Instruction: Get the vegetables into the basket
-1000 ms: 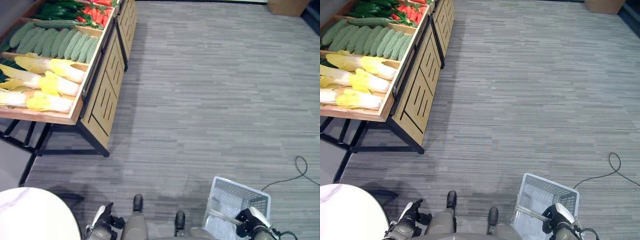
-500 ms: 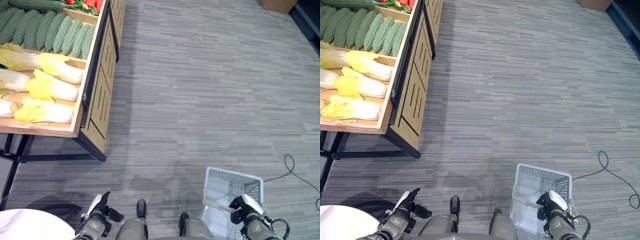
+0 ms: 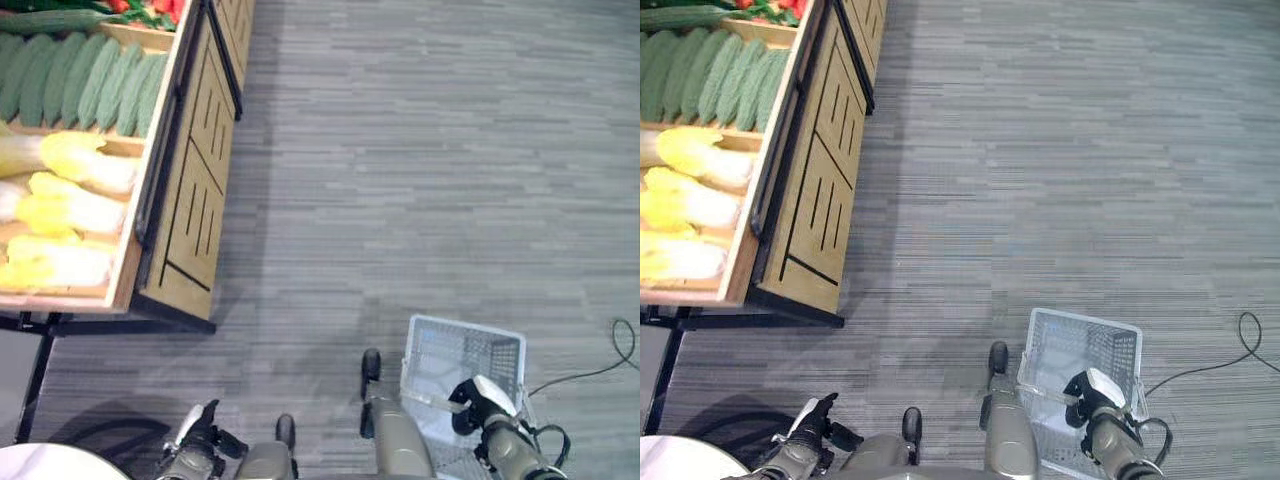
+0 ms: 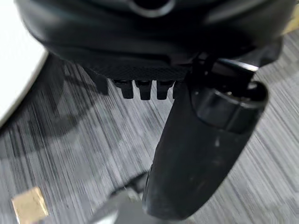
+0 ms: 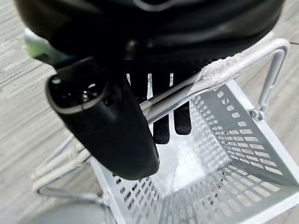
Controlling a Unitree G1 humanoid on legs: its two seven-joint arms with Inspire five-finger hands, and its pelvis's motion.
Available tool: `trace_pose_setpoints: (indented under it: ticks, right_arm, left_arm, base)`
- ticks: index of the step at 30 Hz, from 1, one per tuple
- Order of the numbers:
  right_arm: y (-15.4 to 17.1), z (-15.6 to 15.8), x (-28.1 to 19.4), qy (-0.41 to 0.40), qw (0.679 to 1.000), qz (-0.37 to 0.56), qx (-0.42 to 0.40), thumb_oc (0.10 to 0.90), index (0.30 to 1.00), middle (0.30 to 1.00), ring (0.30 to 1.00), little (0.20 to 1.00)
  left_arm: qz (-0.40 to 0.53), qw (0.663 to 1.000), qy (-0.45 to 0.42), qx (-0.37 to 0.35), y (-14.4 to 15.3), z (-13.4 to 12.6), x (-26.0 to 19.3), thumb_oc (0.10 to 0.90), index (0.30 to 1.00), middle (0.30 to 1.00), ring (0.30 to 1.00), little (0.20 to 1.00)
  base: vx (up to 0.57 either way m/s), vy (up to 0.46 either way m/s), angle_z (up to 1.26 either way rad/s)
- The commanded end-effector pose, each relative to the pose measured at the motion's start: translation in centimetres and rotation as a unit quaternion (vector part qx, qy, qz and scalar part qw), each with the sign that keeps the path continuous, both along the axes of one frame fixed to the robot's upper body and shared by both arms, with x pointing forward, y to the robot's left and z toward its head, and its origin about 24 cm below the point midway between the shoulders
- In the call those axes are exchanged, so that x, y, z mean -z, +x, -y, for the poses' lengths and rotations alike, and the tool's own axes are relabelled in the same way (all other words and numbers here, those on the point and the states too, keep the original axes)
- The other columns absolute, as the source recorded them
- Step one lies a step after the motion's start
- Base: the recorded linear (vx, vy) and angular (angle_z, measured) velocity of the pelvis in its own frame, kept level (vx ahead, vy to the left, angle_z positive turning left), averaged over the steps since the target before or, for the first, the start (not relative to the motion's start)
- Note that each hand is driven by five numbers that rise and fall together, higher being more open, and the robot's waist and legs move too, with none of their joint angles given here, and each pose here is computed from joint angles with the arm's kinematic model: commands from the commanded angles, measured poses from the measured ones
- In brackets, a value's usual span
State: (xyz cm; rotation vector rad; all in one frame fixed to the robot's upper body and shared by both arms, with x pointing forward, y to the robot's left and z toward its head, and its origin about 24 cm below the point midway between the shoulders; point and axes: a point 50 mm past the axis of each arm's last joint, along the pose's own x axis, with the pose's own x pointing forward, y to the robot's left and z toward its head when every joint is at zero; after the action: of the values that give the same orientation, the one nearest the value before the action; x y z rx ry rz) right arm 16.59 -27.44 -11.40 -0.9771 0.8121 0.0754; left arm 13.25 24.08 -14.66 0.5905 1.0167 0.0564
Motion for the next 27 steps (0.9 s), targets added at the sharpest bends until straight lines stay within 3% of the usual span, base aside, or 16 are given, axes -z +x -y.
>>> trace_pose_setpoints:
  ticks: [1,11,22,27]
  right_arm:
    - [1.1,0.5,-1.3,0.010,0.999,0.053,-0.008,0.400,0.300,0.300,0.300,0.300]
    - [-1.1,2.6,-0.9,-0.009,0.998,0.040,0.047,0.400,0.300,0.300,0.300,0.300]
    - [-3.4,1.3,0.9,0.013,0.998,-0.013,0.053,0.400,0.300,0.300,0.300,0.300]
    - [-2.2,0.1,0.9,0.024,0.999,-0.005,0.035,0.400,0.300,0.300,0.300,0.300]
  left_arm:
    - [0.030,0.999,0.009,-0.013,0.8,-1.1,-0.7,0.900,1.000,1.000,1.000,1.000]
    - [0.076,0.997,0.013,0.014,3.9,-0.1,-1.8,0.900,1.000,1.000,1.000,1.000]
    - [0.051,0.998,0.024,0.015,2.1,-1.3,-1.4,0.900,1.000,1.000,1.000,1.000]
    - [0.049,0.998,0.033,0.018,2.2,-2.0,-1.6,0.900,1.000,1.000,1.000,1.000]
  base:
    - [0.28,-0.306,-0.06]
    - [0.24,-0.147,0.30]
    - [0.34,0.201,-0.34]
    - [0.23,0.307,-0.02]
